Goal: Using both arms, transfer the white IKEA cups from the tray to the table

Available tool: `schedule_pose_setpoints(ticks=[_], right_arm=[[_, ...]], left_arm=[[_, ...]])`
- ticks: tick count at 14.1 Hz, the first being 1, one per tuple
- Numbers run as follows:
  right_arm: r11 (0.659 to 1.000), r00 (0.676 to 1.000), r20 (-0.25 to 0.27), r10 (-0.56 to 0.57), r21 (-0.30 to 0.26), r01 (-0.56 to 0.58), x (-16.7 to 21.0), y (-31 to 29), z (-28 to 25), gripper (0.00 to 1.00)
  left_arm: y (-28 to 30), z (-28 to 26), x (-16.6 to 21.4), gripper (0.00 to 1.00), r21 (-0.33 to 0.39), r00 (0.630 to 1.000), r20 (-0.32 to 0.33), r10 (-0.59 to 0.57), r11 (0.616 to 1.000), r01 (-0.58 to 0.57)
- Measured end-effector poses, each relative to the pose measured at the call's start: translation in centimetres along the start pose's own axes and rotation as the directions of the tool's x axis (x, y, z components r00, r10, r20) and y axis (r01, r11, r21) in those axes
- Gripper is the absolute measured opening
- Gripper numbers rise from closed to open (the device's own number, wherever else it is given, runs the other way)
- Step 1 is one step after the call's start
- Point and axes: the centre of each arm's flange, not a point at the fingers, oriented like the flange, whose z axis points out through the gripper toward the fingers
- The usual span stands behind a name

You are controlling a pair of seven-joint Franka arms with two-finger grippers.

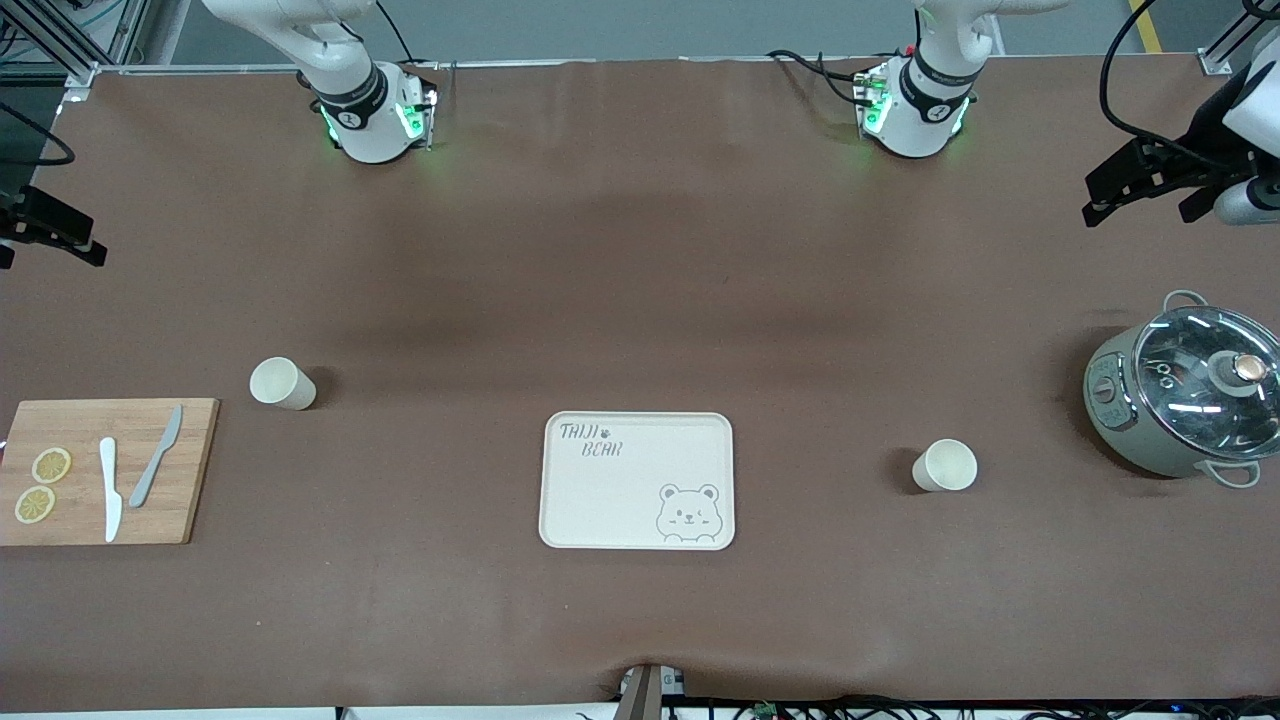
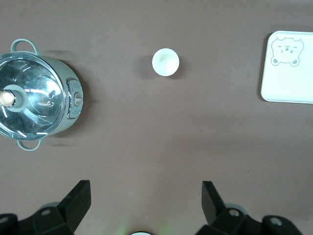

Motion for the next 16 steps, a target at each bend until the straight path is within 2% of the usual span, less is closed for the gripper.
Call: schedule_pose_setpoints(ticks=[16], right_arm=[[1.000,1.000,0.002,0.009,0.000,-0.009,0.00,0.48,0.10,1.00]], left_arm=[[-0.15,0.00,0.00,1.00,0.000,1.000,0.002,-0.003,1.000,0.003]])
